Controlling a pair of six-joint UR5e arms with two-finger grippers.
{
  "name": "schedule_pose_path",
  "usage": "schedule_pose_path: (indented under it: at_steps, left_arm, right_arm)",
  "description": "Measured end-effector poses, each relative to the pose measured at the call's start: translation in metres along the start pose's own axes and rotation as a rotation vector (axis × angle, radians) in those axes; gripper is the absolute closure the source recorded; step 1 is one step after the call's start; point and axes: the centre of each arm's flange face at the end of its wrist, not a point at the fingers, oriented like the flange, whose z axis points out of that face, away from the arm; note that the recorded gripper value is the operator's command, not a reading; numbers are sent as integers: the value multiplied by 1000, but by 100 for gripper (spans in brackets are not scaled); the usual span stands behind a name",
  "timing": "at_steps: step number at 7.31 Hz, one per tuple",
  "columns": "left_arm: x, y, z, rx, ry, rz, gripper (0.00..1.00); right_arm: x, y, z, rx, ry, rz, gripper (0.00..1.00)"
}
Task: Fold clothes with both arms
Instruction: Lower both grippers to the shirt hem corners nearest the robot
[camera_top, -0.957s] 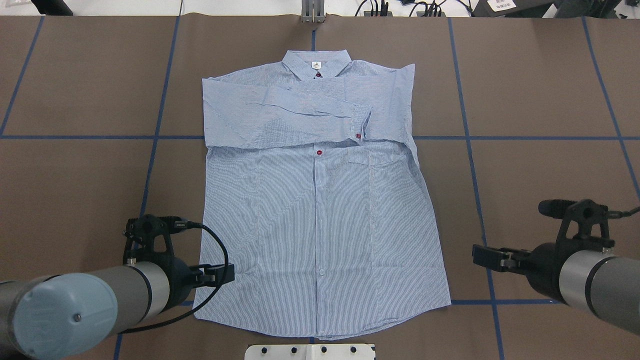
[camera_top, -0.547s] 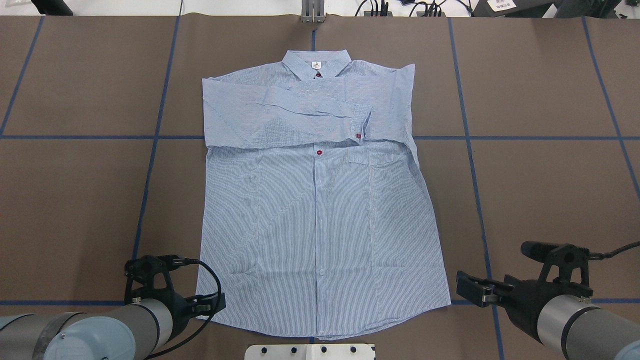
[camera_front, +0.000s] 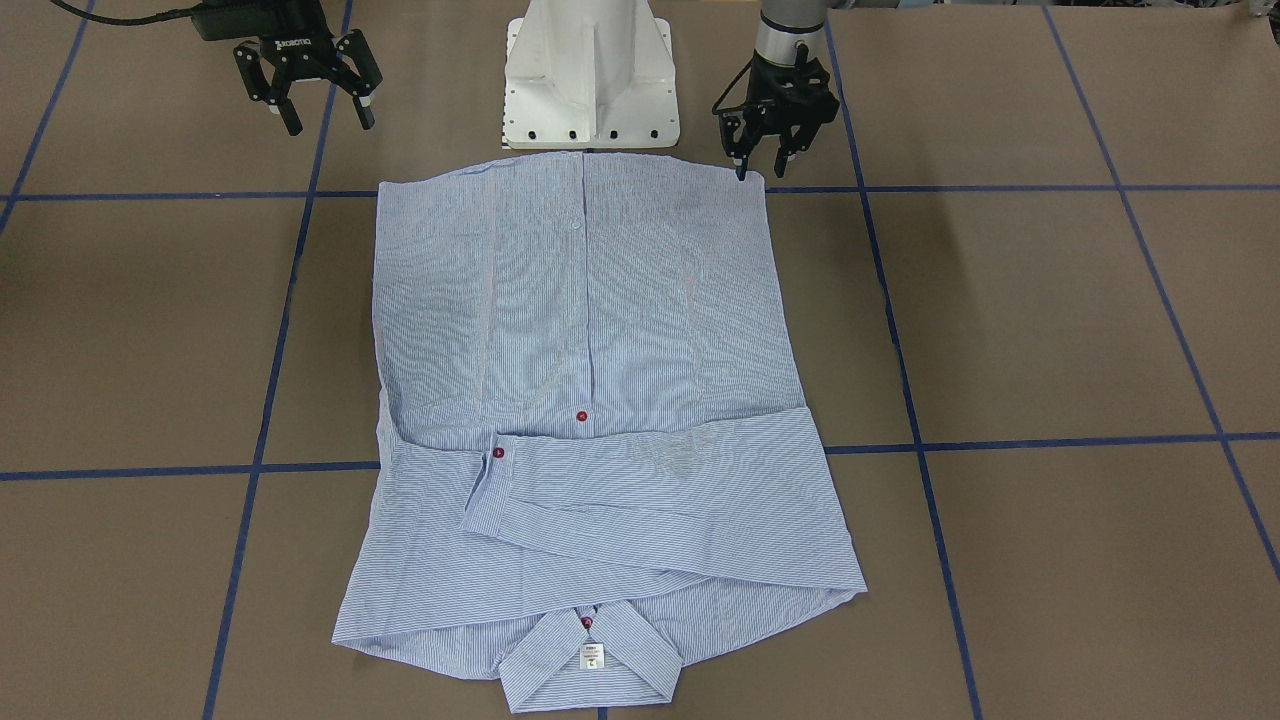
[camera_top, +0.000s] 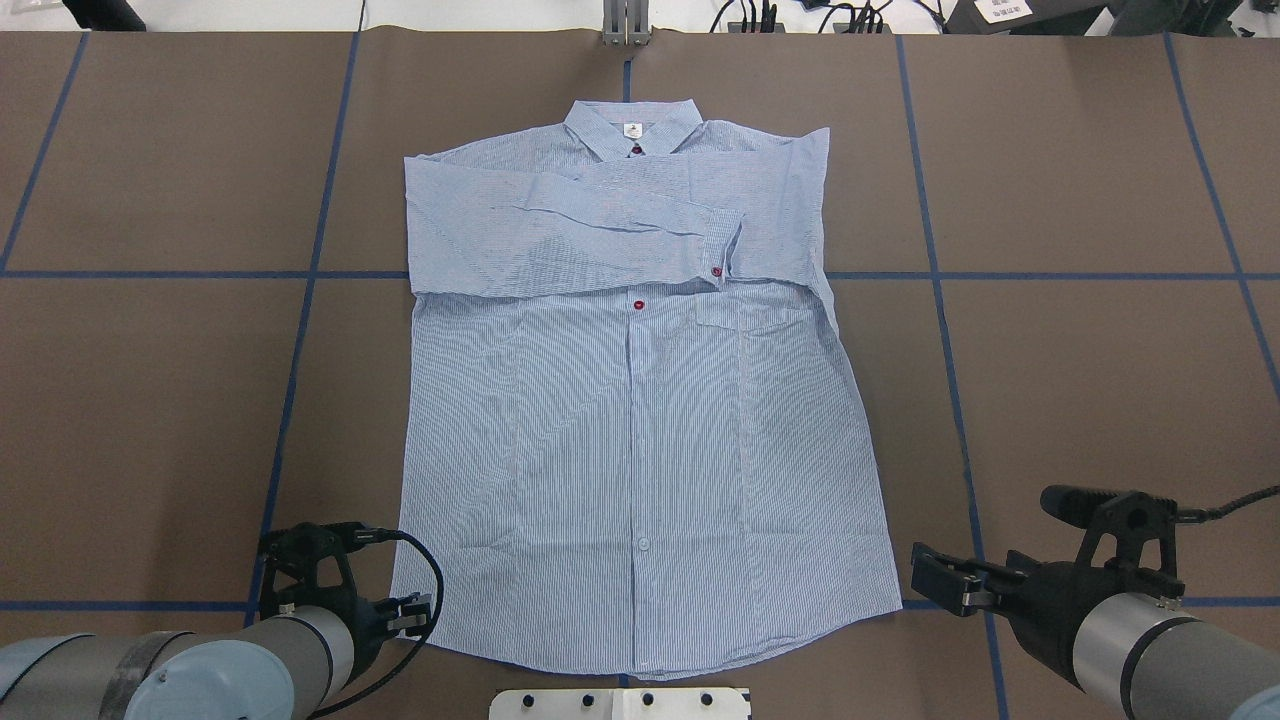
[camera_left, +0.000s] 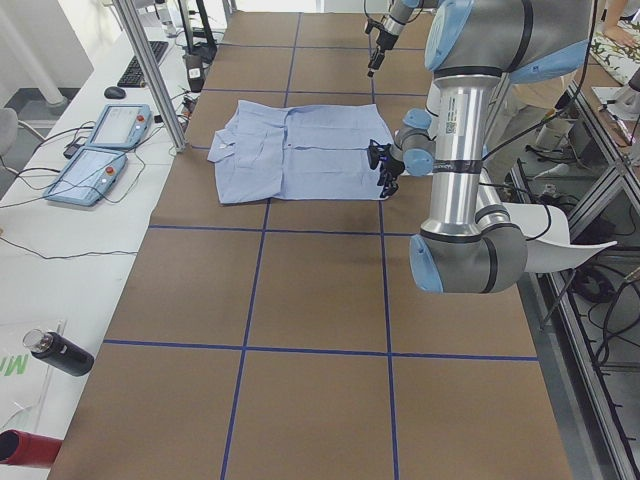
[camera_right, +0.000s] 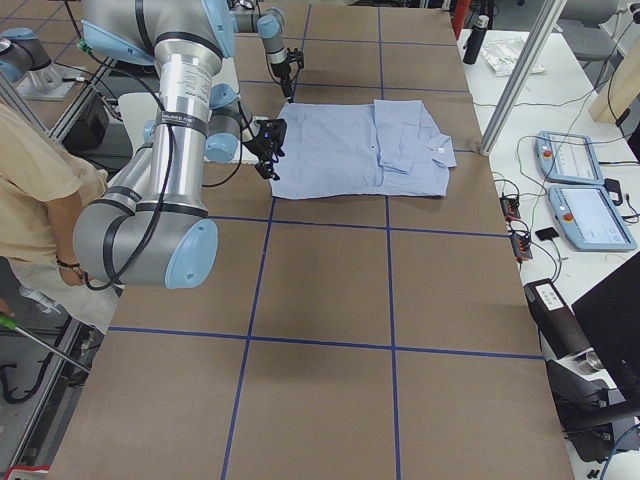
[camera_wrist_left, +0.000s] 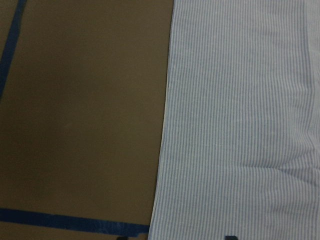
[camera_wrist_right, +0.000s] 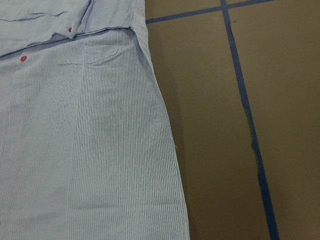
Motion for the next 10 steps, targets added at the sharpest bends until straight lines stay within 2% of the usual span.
schedule_pose_path:
  at_steps: [4, 10]
  left_arm:
    - [0, 1, 1, -3, -3, 67, 55]
    - [0, 13, 8, -21, -7, 94, 54]
  right_arm:
    - [0, 0, 0, 0, 0, 0, 0]
    - [0, 0, 0, 1, -1, 1, 0]
